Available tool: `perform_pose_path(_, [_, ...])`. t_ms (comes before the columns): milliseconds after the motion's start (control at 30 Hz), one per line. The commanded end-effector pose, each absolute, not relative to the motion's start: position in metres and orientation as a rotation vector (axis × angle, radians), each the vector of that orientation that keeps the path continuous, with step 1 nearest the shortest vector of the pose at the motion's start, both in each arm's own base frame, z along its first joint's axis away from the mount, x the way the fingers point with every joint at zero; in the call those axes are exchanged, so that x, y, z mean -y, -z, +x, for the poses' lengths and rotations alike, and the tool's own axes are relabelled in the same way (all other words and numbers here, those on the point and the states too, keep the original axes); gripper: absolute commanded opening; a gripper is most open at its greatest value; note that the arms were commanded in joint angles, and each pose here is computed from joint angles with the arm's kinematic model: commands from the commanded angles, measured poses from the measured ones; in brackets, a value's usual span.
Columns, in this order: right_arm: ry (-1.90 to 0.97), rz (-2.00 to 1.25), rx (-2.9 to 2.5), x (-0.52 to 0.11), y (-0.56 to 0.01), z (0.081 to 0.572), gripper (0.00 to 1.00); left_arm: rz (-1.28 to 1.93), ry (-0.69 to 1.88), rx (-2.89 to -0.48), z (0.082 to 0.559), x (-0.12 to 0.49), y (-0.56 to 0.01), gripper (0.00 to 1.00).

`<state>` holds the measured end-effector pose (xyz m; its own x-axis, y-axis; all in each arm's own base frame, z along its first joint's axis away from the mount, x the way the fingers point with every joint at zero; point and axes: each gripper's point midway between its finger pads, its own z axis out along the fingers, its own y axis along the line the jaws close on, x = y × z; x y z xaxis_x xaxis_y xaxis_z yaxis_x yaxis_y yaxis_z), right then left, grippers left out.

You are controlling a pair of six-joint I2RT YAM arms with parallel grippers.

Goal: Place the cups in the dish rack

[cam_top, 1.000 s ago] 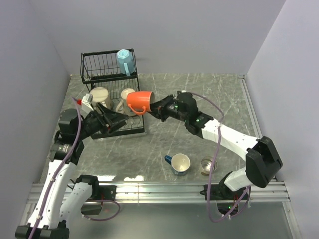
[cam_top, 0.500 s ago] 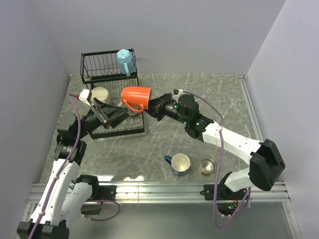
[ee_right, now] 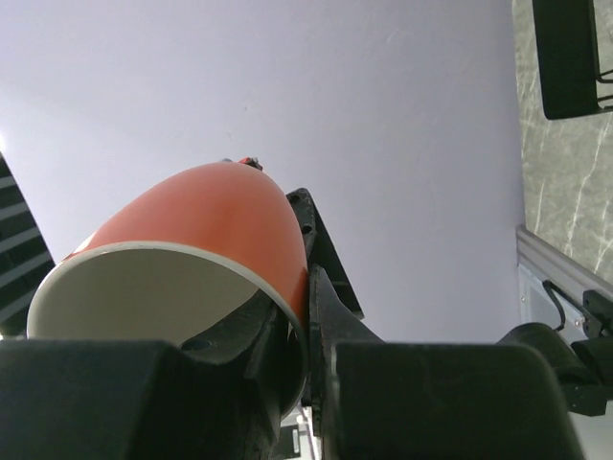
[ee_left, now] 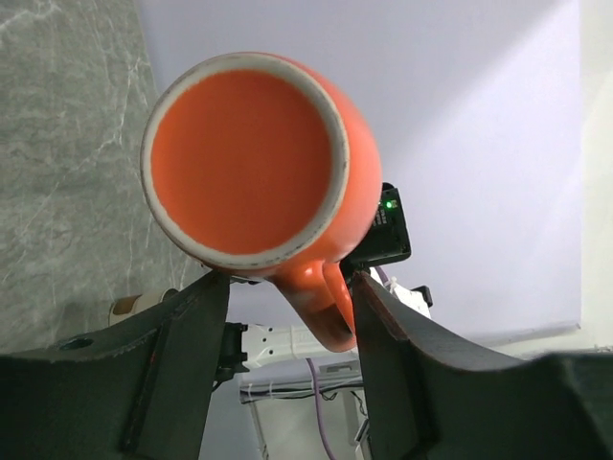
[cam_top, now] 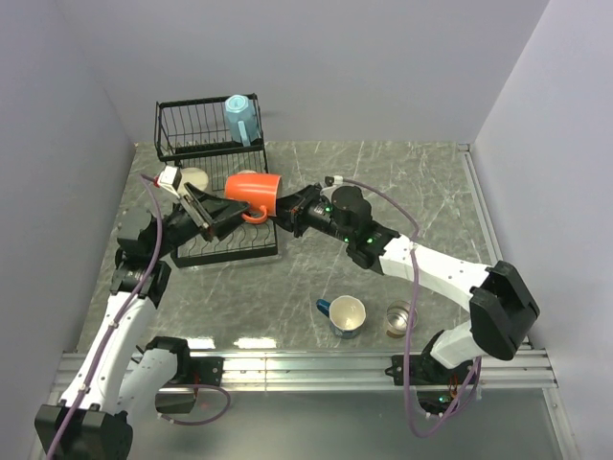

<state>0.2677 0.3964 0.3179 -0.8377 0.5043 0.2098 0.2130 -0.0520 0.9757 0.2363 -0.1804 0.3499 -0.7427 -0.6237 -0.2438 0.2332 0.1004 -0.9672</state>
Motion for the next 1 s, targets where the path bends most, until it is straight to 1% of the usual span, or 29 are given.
perform_pose_path(0, [-2.149,0.631,-1.782,-0.396,-0.388,0.26,0.0,-0.28,1.706,-1.692,0.235,0.182,-0.372,0.59])
perform_pose_path(100, [-2.157,0.633,-1.773,-0.398,-0.388,0.261,0.0,-0.27,1.689,-1.708,0.237,0.182,-0.369,0.52])
perform_pose_path(133, [-2.158,0.631,-1.774,-0.4,-0.388,0.26,0.0,-0.268,1.694,-1.706,0.237,0.183,-0.369,0.47])
perform_pose_path(167, [-2.162,0.63,-1.767,-0.4,-0.39,0.261,0.0,-0.264,1.702,-1.7,0.237,0.183,-0.371,0.35])
perform_pose_path(233, [-2.165,0.627,-1.764,-0.402,-0.391,0.261,0.0,-0.252,1.702,-1.708,0.236,0.184,-0.37,0.21])
perform_pose_path(267, [-2.17,0.619,-1.763,-0.403,-0.392,0.261,0.0,-0.243,1.694,-1.712,0.238,0.184,-0.37,0.06])
perform_pose_path(300, [-2.169,0.614,-1.764,-0.404,-0.391,0.261,0.0,-0.247,1.691,-1.723,0.238,0.184,-0.368,0.0])
perform_pose_path(433, [-2.183,0.556,-1.749,-0.408,-0.397,0.258,0.0,-0.258,1.631,-1.755,0.241,0.182,-0.365,0.0])
perform_pose_path(500, [-2.161,0.521,-1.765,-0.409,-0.396,0.258,0.0,-0.225,1.553,-1.769,0.243,0.179,-0.366,0.0])
perform_pose_path(533, [-2.156,0.501,-1.766,-0.41,-0.399,0.257,0.0,-0.269,1.519,-1.817,0.245,0.177,-0.356,0.0])
perform_pose_path(600, [-2.119,0.478,-1.801,-0.411,-0.393,0.257,0.2,-0.243,1.447,-1.837,0.247,0.174,-0.354,0.0])
perform_pose_path(633, [-2.107,0.47,-1.809,-0.411,-0.392,0.257,0.32,-0.288,1.402,-1.88,0.249,0.17,-0.344,0.0])
perform_pose_path(667, [-2.089,0.475,-1.831,-0.411,-0.387,0.258,0.51,-0.259,1.355,-1.877,0.25,0.167,-0.346,0.0])
perform_pose_path(700, [-2.081,0.467,-1.842,-0.41,-0.385,0.257,0.56,-0.26,1.325,-1.885,0.25,0.164,-0.344,0.0])
perform_pose_path(733, [-2.072,0.47,-1.853,-0.409,-0.38,0.258,0.64,-0.267,1.298,-1.901,0.25,0.162,-0.34,0.0])
perform_pose_path(800, [-2.05,0.481,-1.874,-0.406,-0.373,0.259,0.67,-0.281,1.237,-1.929,0.251,0.157,-0.332,0.0])
perform_pose_path(967, [-2.001,0.502,-1.928,-0.399,-0.349,0.259,0.68,-0.321,1.149,-1.943,0.254,0.147,-0.322,0.0])
